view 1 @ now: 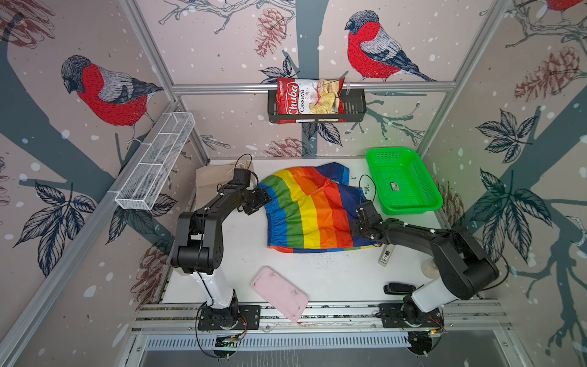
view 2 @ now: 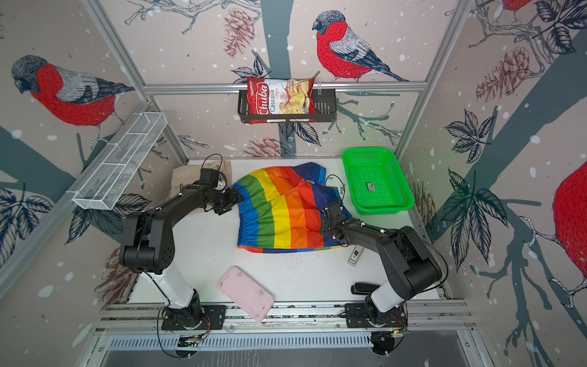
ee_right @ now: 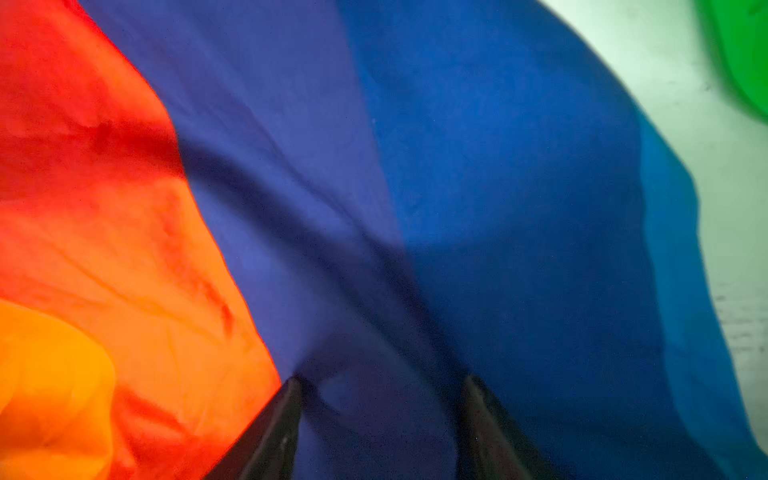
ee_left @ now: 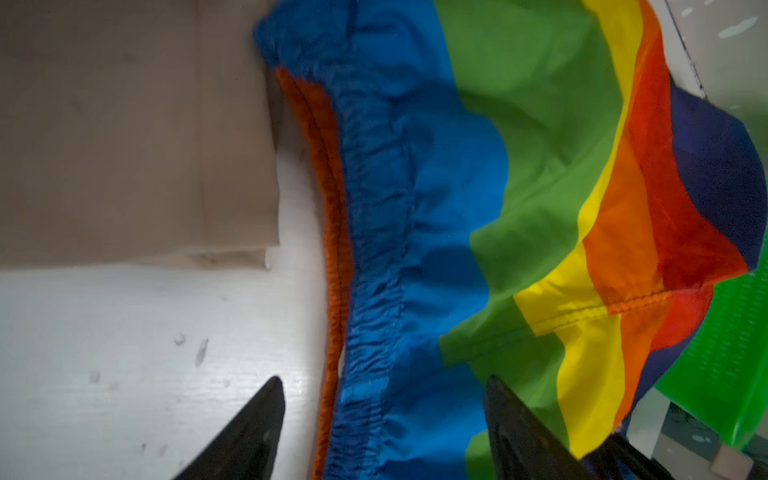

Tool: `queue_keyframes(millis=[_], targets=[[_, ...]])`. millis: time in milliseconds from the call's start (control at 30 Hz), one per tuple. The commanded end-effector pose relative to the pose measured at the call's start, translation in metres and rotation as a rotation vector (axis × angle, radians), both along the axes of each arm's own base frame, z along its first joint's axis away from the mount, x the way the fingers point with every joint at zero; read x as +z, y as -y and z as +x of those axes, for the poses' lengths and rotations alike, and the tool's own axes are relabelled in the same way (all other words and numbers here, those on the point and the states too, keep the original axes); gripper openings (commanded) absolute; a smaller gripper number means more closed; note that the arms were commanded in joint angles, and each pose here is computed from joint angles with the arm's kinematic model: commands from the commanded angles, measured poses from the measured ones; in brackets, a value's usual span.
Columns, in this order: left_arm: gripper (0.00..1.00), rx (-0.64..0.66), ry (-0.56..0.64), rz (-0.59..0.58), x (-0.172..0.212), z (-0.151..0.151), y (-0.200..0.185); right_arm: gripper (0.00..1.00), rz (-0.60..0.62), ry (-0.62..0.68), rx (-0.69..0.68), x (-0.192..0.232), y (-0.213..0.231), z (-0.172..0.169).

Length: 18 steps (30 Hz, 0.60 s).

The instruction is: Fold and stack the shorts

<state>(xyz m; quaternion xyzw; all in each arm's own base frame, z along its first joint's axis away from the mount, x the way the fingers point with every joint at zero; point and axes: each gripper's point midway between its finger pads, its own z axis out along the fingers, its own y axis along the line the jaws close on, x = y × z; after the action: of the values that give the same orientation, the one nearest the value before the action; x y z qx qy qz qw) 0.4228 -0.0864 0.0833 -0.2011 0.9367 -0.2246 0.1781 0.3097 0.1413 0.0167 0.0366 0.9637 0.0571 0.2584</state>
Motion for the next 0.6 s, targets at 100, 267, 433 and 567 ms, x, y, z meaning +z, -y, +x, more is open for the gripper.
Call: queue_keyframes(millis=[100,267,433,567], targets=[[0.75,0.061,0.018,0.058,-0.005,0.034,-0.005,0.6,-0.008,-0.1,0.008,0.014,0.004,-0.017],[0.76,0.074,0.0,0.131,-0.019,0.048,-0.006,0.68,0.033,0.062,0.054,0.084,-0.02,0.044],[0.76,0.068,-0.011,0.174,-0.029,0.056,-0.001,0.77,0.06,0.151,0.06,0.119,-0.034,0.109],[0.69,0.049,-0.008,0.18,-0.034,0.061,0.007,0.75,0.088,0.167,0.114,0.124,-0.064,0.14]])
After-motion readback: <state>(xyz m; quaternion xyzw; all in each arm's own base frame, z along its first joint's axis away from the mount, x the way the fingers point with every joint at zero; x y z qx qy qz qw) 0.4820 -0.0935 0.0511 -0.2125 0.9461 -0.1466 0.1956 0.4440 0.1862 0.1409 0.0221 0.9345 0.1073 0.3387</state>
